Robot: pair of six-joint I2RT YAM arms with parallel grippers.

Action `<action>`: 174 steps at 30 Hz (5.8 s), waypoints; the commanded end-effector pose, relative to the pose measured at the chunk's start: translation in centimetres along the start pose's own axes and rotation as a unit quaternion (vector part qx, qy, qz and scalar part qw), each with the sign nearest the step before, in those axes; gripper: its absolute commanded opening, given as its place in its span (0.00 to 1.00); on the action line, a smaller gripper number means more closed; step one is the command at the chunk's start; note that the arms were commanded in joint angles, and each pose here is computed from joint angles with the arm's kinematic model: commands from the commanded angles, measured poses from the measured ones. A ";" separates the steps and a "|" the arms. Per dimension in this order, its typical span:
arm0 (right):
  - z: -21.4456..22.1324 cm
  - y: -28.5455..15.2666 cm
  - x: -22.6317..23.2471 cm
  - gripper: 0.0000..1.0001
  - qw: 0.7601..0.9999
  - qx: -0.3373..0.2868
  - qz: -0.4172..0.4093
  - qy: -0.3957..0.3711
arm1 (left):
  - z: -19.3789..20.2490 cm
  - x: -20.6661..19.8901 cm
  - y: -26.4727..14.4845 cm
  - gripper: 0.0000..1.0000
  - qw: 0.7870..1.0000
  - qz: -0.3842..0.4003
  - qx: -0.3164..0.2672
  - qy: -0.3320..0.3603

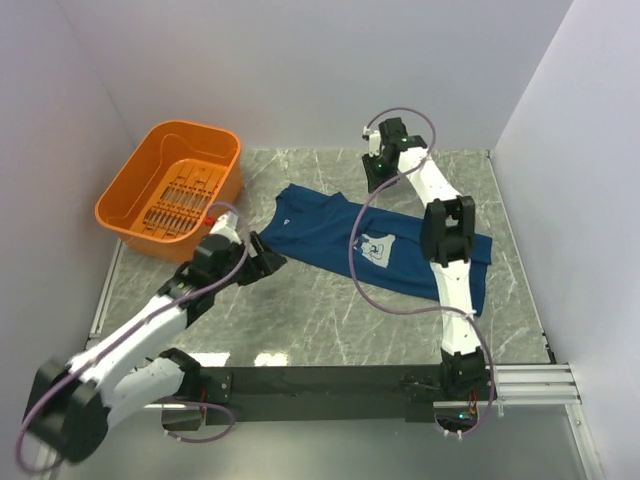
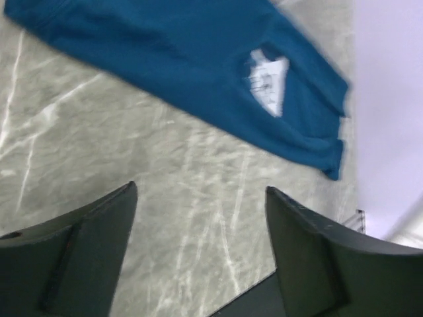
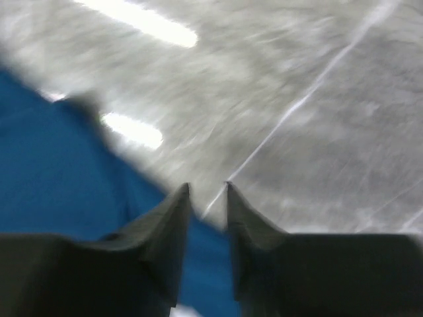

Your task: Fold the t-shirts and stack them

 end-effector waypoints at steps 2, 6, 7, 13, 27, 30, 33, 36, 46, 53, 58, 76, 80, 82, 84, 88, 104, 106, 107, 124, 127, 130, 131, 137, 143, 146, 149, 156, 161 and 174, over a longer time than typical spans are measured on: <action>-3.5 -10.7 0.9 0.42 0.988 -0.124 -0.054 -0.076 | -1.2 -1.2 4.1 0.74 0.998 -0.012 -0.011 -0.060; -0.6 -15.6 2.9 0.50 0.971 -0.154 -0.111 -0.146 | -1.6 -0.9 7.9 0.67 0.994 -0.055 -0.017 -0.089; 1.2 -15.2 3.4 0.51 0.970 -0.138 -0.132 -0.150 | -0.9 0.2 9.1 0.68 0.992 -0.083 -0.004 -0.094; 5.5 -17.6 4.9 0.51 0.964 -0.139 -0.166 -0.154 | -1.2 3.5 12.4 0.68 0.969 -0.212 -0.039 -0.120; 9.2 -20.0 3.3 0.51 0.965 -0.161 -0.175 -0.108 | -2.5 6.0 17.4 0.32 0.943 -0.321 -0.057 -0.068; 10.2 -20.1 2.6 0.51 0.967 -0.160 -0.173 -0.099 | -3.3 6.5 18.8 0.30 0.937 -0.342 -0.053 -0.046; 10.9 -20.3 1.9 0.51 0.969 -0.158 -0.166 -0.093 | -5.2 5.6 20.0 0.26 0.940 -0.335 -0.055 -0.033; 11.7 -20.1 1.4 0.51 0.970 -0.154 -0.165 -0.087 | -7.0 5.6 21.9 0.25 0.937 -0.345 -0.049 -0.018; 12.0 -17.7 -0.1 0.51 0.977 -0.125 -0.164 -0.058 | -12.6 2.8 25.7 0.33 0.949 -0.313 -0.034 0.029; 12.4 -18.2 -0.1 0.51 0.976 -0.130 -0.167 -0.054 | -16.8 0.2 25.8 0.48 0.960 -0.272 -0.031 0.059; 13.8 -18.1 -0.3 0.52 0.979 -0.115 -0.152 -0.067 | -16.9 -1.1 23.5 0.63 0.966 -0.243 -0.040 0.081; 18.7 -12.3 -7.8 0.55 0.996 0.012 -0.088 -0.009 | -11.4 -7.9 4.8 0.72 0.987 0.002 -0.034 0.154; 19.2 -11.7 -9.3 0.56 0.997 0.034 -0.063 -0.018 | -9.3 -7.3 0.3 0.78 0.987 0.038 -0.046 0.146; 19.5 -11.5 -9.9 0.56 0.997 0.041 -0.058 -0.020 | -7.6 -5.7 -0.2 0.78 0.991 0.034 -0.031 0.126; 19.5 -11.5 -10.7 0.56 0.998 0.047 -0.045 -0.024 | -6.7 -5.6 -1.4 0.78 0.992 0.058 -0.031 0.109; 20.0 -11.0 -11.9 0.55 0.997 0.061 -0.048 -0.021 | -4.4 -3.7 -1.7 0.78 0.994 0.071 -0.009 0.083; 22.8 -9.7 -10.9 0.29 0.990 0.101 -0.101 -0.010 | -0.7 -2.2 -0.6 0.77 0.991 0.109 0.068 0.026; 23.1 -9.9 -11.4 0.13 0.990 0.098 -0.097 0.002 | -0.1 -2.0 -0.4 0.78 0.991 0.107 0.074 0.023; 23.1 -10.1 -11.6 0.10 0.991 0.095 -0.094 0.007 | 0.3 -2.1 -0.3 0.78 0.991 0.108 0.078 0.023; 30.5 -15.6 -9.5 0.38 0.991 0.075 -0.068 0.092 | 14.1 -8.6 8.9 0.70 0.972 0.110 0.209 -0.005; 29.5 -17.9 -8.7 0.41 0.993 0.036 -0.065 0.089 | 17.7 -9.8 11.3 0.65 0.967 0.090 0.231 -0.054; 28.7 -19.9 -7.7 0.42 0.995 0.003 -0.058 0.079 | 20.7 -9.6 13.5 0.61 0.963 0.058 0.249 -0.089; 28.2 -20.8 -7.4 0.42 0.996 -0.011 -0.049 0.071 | 21.1 -10.0 14.2 0.60 0.963 0.053 0.244 -0.098; 27.7 -22.6 -5.6 0.42 0.996 -0.052 -0.044 0.056 | 22.3 -7.9 17.3 0.60 0.969 -0.042 0.212 -0.121; 27.8 -22.6 -4.8 0.43 0.994 -0.076 -0.053 0.062 | 22.6 -6.8 19.6 0.56 0.969 -0.112 0.180 -0.128; 27.8 -22.8 -4.5 0.43 0.992 -0.088 -0.059 0.064 | 23.4 -5.8 20.3 0.52 0.965 -0.136 0.188 -0.125; 27.8 -23.0 -4.4 0.43 0.991 -0.096 -0.062 0.063 | 23.7 -4.7 20.9 0.43 0.962 -0.159 0.188 -0.116; 28.0 -24.0 -4.4 0.43 0.990 -0.108 -0.060 0.066 | 24.4 -3.3 21.5 0.26 0.961 -0.145 0.210 -0.107; 28.1 -24.2 -4.4 0.43 0.989 -0.112 -0.066 0.070 | 23.6 -2.6 21.6 0.11 0.964 -0.125 0.213 -0.098; 28.6 -24.1 -3.9 0.43 0.989 -0.111 -0.075 0.067 | 19.7 0.3 15.0 0.00 0.965 -0.129 0.229 -0.025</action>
Point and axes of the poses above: each gripper's point midway between its finger pads, its own y axis out along the fingers, its own x axis along the line the jaws close on, z = x × y, the point moved 5 cm from there along -y, back along the fingers, and after that the axes turned 12 degrees about -y, right-handed, at the moved point
